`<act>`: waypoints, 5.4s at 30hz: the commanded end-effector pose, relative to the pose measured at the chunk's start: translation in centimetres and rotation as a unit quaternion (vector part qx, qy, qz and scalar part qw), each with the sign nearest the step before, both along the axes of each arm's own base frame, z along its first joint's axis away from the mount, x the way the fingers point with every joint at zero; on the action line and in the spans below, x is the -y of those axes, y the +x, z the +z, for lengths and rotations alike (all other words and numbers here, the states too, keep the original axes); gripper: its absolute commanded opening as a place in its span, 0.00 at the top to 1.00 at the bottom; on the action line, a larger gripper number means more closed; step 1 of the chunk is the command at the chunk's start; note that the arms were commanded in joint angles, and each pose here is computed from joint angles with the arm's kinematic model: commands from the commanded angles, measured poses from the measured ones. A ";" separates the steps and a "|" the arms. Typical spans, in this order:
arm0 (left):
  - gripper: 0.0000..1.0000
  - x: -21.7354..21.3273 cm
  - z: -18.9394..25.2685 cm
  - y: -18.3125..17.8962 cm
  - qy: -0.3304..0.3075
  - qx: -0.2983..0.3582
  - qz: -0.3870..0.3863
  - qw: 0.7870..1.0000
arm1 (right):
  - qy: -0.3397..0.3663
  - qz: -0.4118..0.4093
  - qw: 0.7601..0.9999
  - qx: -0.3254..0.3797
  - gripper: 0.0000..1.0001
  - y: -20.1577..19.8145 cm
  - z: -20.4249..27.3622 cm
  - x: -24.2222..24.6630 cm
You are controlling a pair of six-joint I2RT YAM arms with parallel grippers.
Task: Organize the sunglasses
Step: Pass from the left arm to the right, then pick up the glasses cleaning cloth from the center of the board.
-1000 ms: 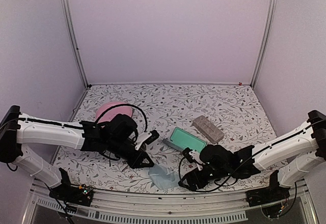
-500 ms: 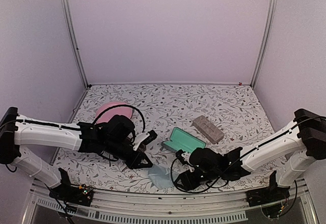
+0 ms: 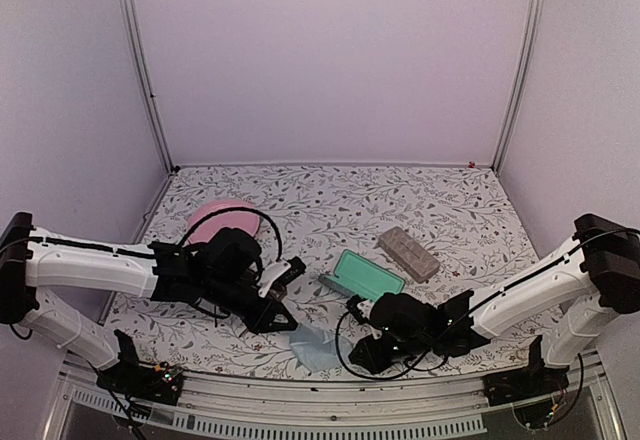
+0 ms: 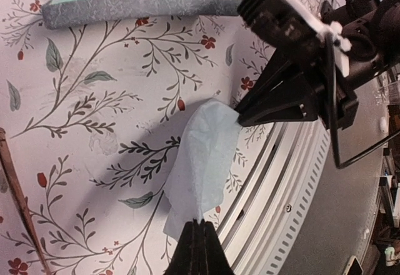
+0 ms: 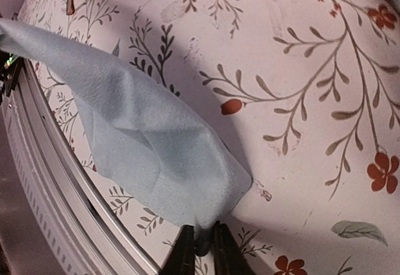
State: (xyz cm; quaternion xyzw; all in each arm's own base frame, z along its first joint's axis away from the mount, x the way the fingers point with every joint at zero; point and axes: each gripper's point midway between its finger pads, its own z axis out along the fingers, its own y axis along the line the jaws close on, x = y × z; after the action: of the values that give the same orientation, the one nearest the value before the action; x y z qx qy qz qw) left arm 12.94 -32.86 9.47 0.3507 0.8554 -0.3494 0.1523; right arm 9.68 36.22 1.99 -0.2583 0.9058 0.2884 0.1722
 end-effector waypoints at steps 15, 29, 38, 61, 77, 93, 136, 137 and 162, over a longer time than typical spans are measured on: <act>0.97 0.4 1.3 -5.3 -0.057 -0.017 -0.091 0.994 | 0.019 0.059 0.991 0.116 1.00 1.9 8.2 -1.9; 0.87 0.3 -4.1 -10.2 0.019 -0.103 -0.181 0.978 | -0.058 0.059 0.996 -0.012 1.00 -2.1 0.5 3.5; 0.79 1.6 -2.4 -7.4 -0.003 -0.044 -0.156 0.987 | -0.047 0.060 0.997 -0.022 1.00 -2.7 0.3 4.2; 0.56 8.3 -5.6 -1.6 -0.031 -0.098 -0.150 0.983 | -0.048 0.047 0.997 -0.033 1.00 -3.0 -1.2 4.9; 0.94 8.5 -5.8 -3.4 -0.038 -0.116 -0.176 0.977 | -0.035 0.038 0.999 -0.002 1.00 -1.8 0.5 4.1; 0.80 8.0 0.9 -1.1 -0.060 0.113 -0.135 0.983 | 0.013 0.039 0.994 0.106 1.00 2.5 7.8 2.8; 0.75 8.4 -7.1 -0.5 0.040 0.094 -0.123 0.987 | -0.026 0.057 0.998 -0.013 0.93 -4.0 -0.7 6.6; 0.76 8.3 -7.4 -0.1 0.049 0.099 -0.116 0.987 | -0.026 0.056 0.998 -0.012 0.93 -3.9 -0.7 6.5; 0.76 8.1 -3.6 1.8 0.022 0.148 -0.089 0.985 | -0.019 0.048 0.998 0.019 0.87 -2.8 -0.2 5.8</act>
State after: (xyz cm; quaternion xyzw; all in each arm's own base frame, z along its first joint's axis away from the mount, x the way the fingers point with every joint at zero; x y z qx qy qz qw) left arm 15.75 -40.60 2.23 0.4722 0.8217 -0.2298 0.2215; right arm 6.98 30.28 1.74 -0.3064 0.8968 0.2720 0.1671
